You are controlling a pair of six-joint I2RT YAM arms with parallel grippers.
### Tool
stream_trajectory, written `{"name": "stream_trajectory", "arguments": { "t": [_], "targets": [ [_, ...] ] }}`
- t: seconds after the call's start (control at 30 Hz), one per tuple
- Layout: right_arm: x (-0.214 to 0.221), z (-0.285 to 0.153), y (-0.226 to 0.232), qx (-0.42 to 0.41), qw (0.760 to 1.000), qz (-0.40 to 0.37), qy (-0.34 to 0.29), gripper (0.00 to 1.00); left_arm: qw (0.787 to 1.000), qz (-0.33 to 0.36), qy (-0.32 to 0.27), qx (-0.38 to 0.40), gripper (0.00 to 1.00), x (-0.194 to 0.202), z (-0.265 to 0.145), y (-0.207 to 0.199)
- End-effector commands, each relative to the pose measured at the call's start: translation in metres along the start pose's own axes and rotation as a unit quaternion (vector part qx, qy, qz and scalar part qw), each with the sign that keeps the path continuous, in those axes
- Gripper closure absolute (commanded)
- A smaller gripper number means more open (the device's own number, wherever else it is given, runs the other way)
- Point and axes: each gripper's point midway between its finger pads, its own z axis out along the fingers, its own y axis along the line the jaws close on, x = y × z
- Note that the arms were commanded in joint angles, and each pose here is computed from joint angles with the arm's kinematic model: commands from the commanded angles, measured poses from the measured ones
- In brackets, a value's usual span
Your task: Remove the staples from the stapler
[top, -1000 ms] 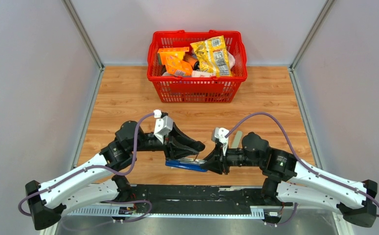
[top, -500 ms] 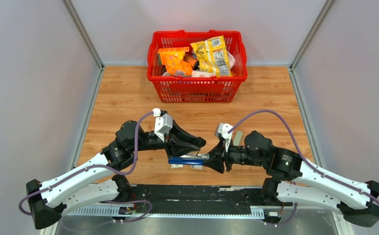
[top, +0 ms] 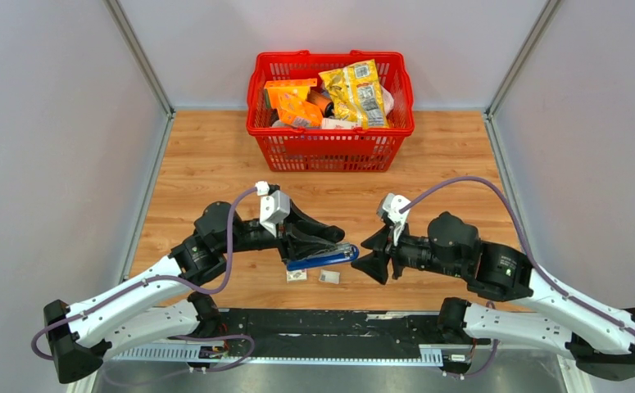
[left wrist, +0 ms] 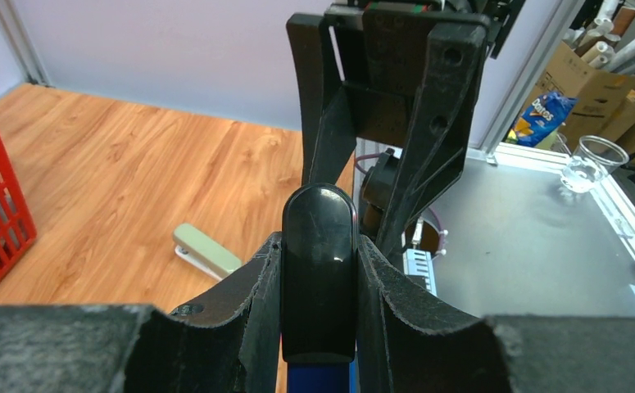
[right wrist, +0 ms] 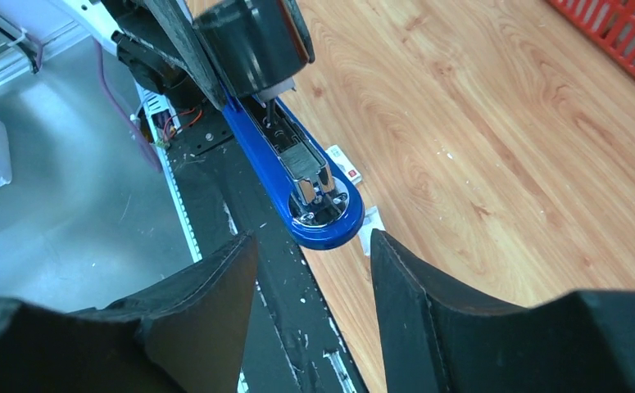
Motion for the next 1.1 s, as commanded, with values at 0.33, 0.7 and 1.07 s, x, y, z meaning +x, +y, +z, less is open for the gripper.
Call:
{"name": "stream_trajectory", "arguments": {
  "t": [0.33, 0.7, 1.07],
  "targets": [
    [-0.06, -0.002, -0.026, 0.1, 0.993, 0.018, -0.066, 0.9, 0.995, 0.024, -0.047, -0.087, 1.0, -0.022, -0.003, 0.029],
    [-0.073, 0.027, -0.031, 0.111, 0.989, 0.024, -0.097, 1.0, 0.991, 0.001, -0.061, -0.118, 1.0, -0.027, -0.003, 0.039],
    [-0.072, 0.045, -0.034, 0.116, 0.989, 0.021, -0.095, 1.0, 0.991, -0.013, -0.076, -0.114, 1.0, -0.028, -0.002, 0.038]
  ]
}}
